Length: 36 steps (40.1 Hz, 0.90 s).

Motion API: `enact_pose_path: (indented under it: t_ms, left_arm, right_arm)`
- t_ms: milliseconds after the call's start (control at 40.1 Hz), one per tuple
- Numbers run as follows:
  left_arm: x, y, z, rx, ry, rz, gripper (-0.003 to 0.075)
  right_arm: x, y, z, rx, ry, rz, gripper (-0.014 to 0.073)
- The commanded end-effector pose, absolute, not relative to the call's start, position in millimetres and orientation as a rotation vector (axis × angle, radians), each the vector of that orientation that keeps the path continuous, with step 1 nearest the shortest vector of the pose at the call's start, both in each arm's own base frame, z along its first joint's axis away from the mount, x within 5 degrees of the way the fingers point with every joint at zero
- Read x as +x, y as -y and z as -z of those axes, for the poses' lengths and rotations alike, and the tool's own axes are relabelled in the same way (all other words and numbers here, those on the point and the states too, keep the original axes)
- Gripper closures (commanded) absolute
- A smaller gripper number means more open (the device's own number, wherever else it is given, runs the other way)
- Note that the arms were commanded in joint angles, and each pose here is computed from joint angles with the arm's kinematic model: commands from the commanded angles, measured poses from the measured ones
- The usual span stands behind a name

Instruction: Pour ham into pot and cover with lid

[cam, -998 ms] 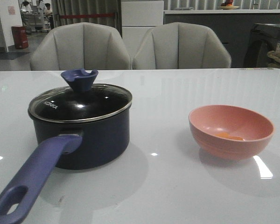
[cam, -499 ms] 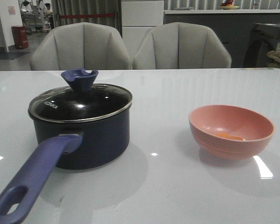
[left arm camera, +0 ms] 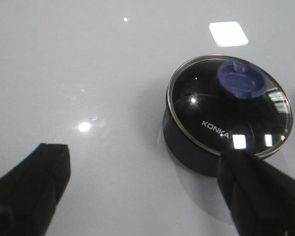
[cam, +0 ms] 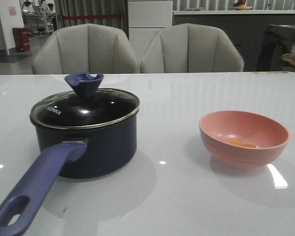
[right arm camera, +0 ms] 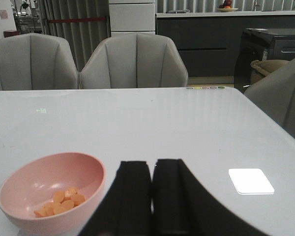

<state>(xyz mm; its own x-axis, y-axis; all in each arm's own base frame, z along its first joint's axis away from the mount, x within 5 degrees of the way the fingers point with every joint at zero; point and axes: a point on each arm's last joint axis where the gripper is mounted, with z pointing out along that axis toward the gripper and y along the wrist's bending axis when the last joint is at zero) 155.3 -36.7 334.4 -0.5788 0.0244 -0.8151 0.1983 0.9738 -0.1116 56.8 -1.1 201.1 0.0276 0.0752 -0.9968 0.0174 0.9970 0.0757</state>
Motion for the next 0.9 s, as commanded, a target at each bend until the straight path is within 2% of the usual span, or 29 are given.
enact_pose_path:
  t_ms: [0,175,374,649,873]
  left_arm:
    - [179.9,45.6,-360.8,0.173,-2.139,0.257,0.0068]
    - [217.7,64.1,-377.1,0.227,-2.201,0.282,0.0070]
    - [255.6,95.8,-379.9,0.330,-2.310,0.320,0.0069]
    - [296.7,142.9,-369.8,0.463,-2.401,0.356,0.0069]
    - [321.6,165.2,-353.6,0.508,-2.491,0.372,0.0069]
  right_arm:
    - [55.2,1.4,-206.1,0.067,-1.450,-0.035,0.0429]
    - [55.2,1.4,-206.1,0.067,-1.450,-0.035,0.0429]
    - [55.2,1.4,-206.1,0.067,-1.450,-0.035,0.0429]
    - [55.2,1.4,-206.1,0.067,-1.450,-0.035,0.0429]
    - [55.2,1.4,-206.1,0.067,-1.450,-0.035,0.0429]
